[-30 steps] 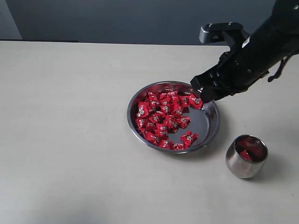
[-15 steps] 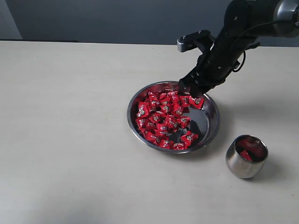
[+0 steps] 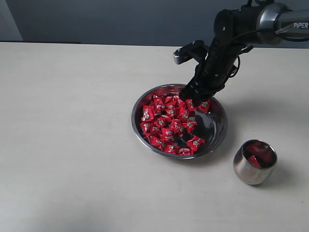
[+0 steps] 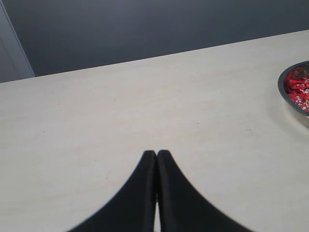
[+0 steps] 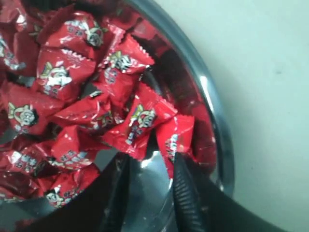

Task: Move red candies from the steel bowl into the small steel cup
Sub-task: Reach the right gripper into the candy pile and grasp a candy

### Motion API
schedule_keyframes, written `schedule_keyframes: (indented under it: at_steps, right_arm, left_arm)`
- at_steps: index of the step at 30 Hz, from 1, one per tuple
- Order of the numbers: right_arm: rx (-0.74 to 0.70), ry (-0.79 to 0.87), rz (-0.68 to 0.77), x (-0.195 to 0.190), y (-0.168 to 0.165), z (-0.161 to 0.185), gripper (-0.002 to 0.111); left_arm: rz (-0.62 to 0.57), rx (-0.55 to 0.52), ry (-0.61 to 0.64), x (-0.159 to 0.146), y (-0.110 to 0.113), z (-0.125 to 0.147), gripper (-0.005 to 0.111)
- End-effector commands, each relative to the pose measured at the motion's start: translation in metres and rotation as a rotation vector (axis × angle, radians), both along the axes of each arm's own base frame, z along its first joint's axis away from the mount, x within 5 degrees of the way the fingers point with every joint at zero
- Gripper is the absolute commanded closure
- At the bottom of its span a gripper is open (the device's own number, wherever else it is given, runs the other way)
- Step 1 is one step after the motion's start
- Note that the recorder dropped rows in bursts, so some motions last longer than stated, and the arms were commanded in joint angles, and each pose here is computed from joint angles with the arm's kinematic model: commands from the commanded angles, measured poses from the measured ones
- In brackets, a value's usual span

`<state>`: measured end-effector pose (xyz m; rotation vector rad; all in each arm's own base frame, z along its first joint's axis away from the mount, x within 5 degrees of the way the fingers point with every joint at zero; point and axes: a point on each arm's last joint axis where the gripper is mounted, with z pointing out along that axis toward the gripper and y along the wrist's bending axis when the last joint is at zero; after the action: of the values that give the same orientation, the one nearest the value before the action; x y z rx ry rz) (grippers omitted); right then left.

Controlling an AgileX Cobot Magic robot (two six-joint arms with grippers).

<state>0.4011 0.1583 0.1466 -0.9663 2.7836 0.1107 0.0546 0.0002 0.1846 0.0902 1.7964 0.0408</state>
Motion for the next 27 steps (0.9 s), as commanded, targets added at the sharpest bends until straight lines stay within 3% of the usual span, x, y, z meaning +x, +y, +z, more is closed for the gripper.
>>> schedule_keyframes:
  at_steps: [1,27]
  right_arm:
    - [-0.048,0.005,0.046,-0.0003,0.0047,-0.0116,0.077]
    - [-0.096,-0.052,0.059,0.006,0.0013,-0.0153,0.077]
  left_arm:
    - [-0.007,-0.004,-0.011,-0.0002,-0.0004,0.001,0.106]
    - [-0.007,-0.004,-0.011,-0.0002,-0.0004,0.001,0.106]
